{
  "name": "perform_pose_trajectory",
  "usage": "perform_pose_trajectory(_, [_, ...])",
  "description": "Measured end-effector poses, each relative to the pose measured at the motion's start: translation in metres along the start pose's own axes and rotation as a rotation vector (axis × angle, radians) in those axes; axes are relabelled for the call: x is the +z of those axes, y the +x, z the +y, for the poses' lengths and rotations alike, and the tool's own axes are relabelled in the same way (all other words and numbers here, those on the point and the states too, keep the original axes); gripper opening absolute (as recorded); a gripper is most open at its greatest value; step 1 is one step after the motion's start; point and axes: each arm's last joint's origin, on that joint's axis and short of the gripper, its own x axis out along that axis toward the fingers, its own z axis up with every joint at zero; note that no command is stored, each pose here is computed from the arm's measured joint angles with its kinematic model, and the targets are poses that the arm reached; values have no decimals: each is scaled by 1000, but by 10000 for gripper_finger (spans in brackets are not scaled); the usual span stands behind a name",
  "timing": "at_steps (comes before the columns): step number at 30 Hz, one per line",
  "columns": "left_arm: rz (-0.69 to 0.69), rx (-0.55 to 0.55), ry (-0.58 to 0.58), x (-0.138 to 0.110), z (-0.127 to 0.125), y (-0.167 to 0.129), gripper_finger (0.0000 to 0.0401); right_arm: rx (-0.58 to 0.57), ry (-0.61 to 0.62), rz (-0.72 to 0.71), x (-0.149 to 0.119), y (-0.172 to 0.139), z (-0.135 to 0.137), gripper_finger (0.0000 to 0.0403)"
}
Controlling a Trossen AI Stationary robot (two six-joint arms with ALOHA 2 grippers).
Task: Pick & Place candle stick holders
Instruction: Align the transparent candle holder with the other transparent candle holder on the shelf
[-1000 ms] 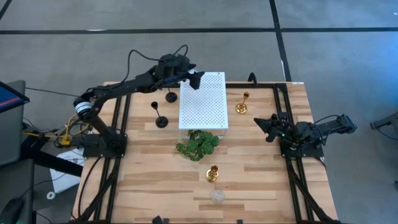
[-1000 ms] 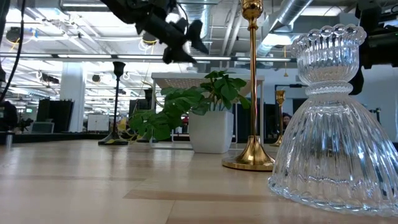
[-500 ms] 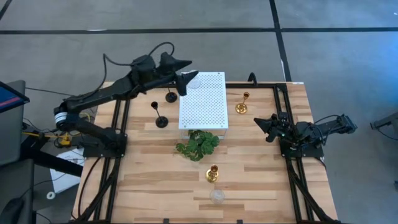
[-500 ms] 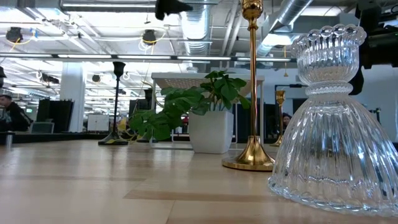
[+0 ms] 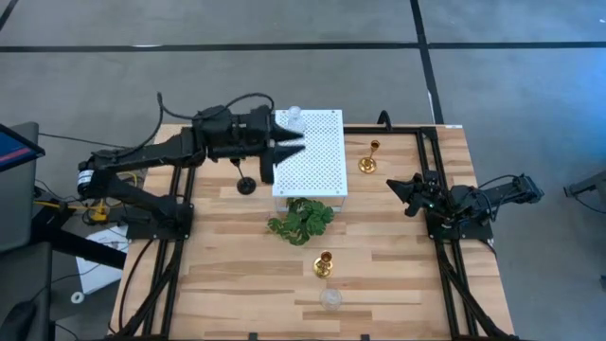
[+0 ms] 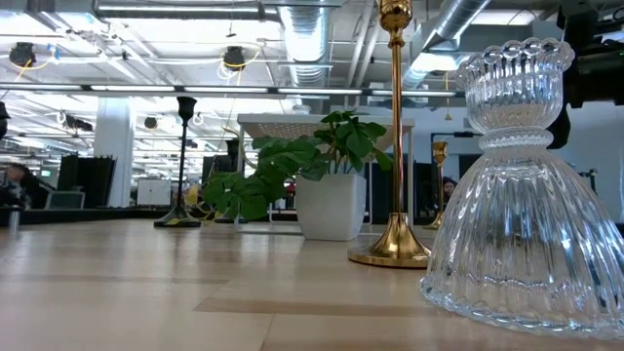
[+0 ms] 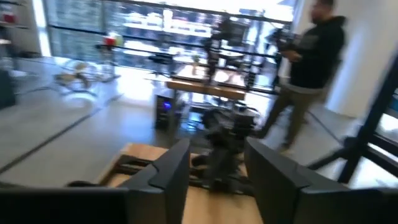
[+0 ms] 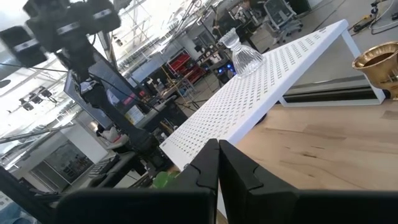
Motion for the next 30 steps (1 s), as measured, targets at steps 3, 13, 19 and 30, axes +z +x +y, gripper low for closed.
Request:
perform_pose_trajectory(3, [21, -72, -11, -3, -13, 1, 116, 0, 0, 0, 0, 0, 0, 0])
perform_pose_trajectory(13, [29, -220, -34, -4, -47, -1, 55, 19, -56, 13, 0, 0, 1, 0])
perform_pose_trajectory(19, [40, -285, -31, -5, -62, -4, 23, 24, -71, 16, -1, 0, 1, 0])
perform_pose_trajectory(30, [43, -438, 103, 3, -95, -36, 5, 95, -67, 60, -2, 0, 3, 0])
